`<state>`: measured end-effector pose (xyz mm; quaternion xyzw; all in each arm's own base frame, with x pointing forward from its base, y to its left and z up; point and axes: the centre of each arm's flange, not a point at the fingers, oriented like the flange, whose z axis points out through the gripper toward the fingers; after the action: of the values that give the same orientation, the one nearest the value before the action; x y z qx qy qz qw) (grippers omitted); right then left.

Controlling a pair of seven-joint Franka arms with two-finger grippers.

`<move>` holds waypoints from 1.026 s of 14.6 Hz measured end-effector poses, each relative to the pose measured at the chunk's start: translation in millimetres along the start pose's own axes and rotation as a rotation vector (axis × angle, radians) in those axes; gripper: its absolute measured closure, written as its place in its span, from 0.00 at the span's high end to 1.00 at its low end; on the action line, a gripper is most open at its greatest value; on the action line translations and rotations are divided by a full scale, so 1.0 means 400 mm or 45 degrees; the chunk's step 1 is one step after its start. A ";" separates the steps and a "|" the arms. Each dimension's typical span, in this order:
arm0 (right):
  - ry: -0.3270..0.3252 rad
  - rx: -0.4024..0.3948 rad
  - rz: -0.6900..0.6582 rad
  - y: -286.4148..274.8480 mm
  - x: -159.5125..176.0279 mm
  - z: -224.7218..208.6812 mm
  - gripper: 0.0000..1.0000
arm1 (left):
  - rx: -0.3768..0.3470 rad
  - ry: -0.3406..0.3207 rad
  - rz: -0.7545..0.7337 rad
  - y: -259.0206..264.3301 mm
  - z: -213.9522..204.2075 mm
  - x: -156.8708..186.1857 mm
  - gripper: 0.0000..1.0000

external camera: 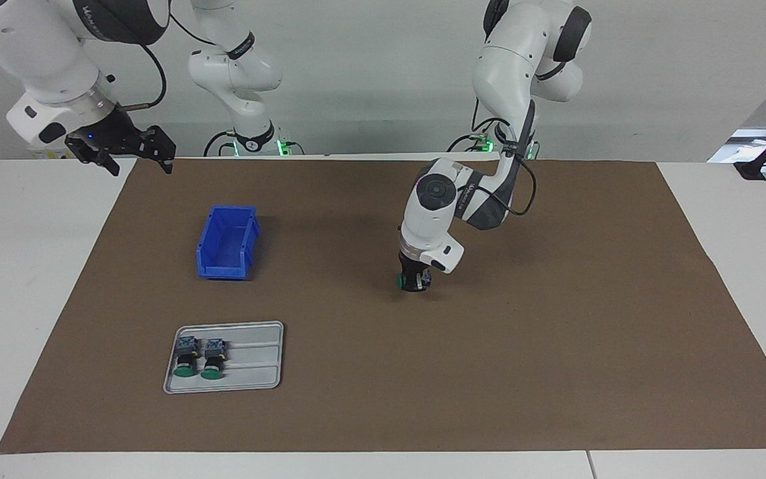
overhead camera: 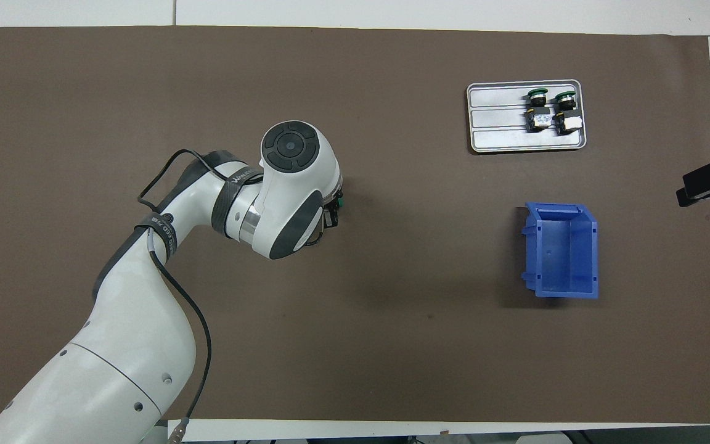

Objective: Place and press button with both arms

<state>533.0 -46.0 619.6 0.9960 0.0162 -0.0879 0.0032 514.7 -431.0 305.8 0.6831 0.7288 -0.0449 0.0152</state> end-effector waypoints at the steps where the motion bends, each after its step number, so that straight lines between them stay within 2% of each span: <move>1: 0.000 0.000 0.000 0.000 0.000 0.000 1.00 | -0.005 -0.002 0.001 0.008 -0.008 0.008 0.33; 6: 0.000 0.000 0.000 0.000 0.000 0.000 1.00 | -0.078 -0.056 0.018 0.072 -0.161 0.098 0.33; 8: 0.000 0.000 0.000 0.000 0.000 0.000 1.00 | -0.080 -0.080 0.035 0.062 -0.207 0.129 0.33; 12: 0.000 0.000 0.000 0.000 0.000 0.000 1.00 | -0.005 -0.212 0.016 0.079 -0.223 0.193 0.33; 15: 0.000 0.000 0.000 0.000 0.000 0.000 1.00 | 0.057 -0.374 0.087 0.098 -0.213 0.241 0.33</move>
<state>532.9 -46.0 619.6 0.9960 0.0162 -0.0880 0.0032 550.9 -325.2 380.8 0.6937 0.6939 -0.1602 0.1080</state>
